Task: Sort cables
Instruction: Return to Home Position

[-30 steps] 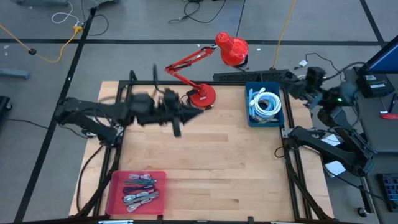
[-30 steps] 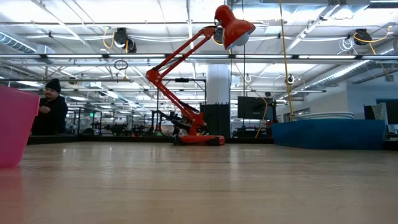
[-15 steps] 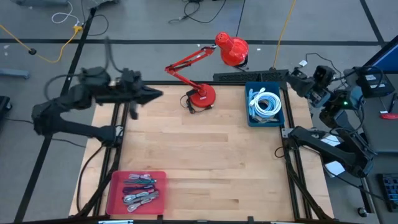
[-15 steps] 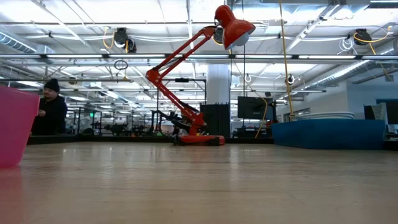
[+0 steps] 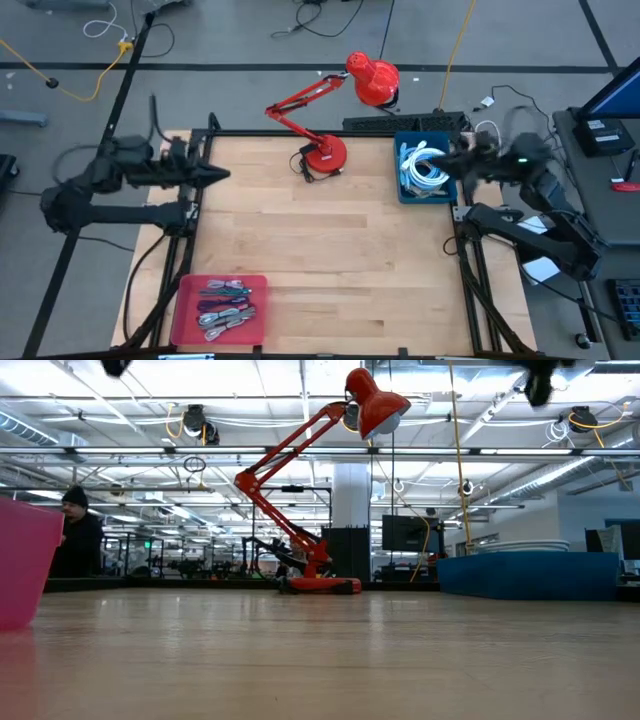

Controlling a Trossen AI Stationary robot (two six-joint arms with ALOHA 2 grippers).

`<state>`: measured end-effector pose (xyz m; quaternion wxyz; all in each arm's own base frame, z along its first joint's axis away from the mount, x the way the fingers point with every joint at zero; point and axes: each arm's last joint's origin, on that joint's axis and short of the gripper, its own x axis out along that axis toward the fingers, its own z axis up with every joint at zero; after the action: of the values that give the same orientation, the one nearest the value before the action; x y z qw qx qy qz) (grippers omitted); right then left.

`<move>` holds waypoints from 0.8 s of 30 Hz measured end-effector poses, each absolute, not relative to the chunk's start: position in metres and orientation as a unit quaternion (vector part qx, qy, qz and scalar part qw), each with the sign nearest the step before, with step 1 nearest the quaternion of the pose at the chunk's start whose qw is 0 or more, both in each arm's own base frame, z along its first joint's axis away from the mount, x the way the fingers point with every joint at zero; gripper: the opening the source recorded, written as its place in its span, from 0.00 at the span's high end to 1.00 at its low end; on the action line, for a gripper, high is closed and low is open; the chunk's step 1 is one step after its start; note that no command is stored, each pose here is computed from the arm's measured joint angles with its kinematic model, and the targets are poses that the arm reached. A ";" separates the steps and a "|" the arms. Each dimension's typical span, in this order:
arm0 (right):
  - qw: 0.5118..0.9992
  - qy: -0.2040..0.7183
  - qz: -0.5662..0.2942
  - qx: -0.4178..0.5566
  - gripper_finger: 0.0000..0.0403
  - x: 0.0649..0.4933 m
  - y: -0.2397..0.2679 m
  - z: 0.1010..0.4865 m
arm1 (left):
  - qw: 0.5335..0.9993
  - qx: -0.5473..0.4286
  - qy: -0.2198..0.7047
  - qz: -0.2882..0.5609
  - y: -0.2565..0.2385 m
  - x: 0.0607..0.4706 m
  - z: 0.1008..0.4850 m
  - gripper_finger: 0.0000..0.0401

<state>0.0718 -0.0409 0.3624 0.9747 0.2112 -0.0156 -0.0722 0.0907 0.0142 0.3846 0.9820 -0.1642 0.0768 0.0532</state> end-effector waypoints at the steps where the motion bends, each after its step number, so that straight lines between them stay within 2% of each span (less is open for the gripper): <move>1: 0.971 0.016 -0.088 0.220 1.00 0.073 -0.042 0.350 | 0.980 -0.175 0.071 0.054 0.014 0.092 0.372 1.00; 5: 0.960 0.079 -0.112 0.243 1.00 0.079 -0.043 0.298 | 0.973 -0.225 0.013 0.045 0.016 0.102 0.325 1.00; 13: 0.945 -0.055 -0.131 0.296 1.00 0.091 -0.051 0.231 | 0.952 -0.285 -0.082 0.078 0.021 0.111 0.264 1.00; 20: 0.942 -0.049 -0.141 0.300 1.00 0.092 -0.046 0.199 | 0.948 -0.291 -0.075 0.108 0.023 0.110 0.248 1.00; 24: 0.942 -0.021 -0.135 0.308 1.00 0.090 -0.042 0.187 | 0.940 -0.313 -0.007 0.133 0.023 0.111 0.228 1.00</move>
<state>0.0903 -0.0424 0.1875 0.9416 0.3077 -0.0209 -0.1352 0.1109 0.0233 0.2278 0.9404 -0.3131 -0.0073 0.1327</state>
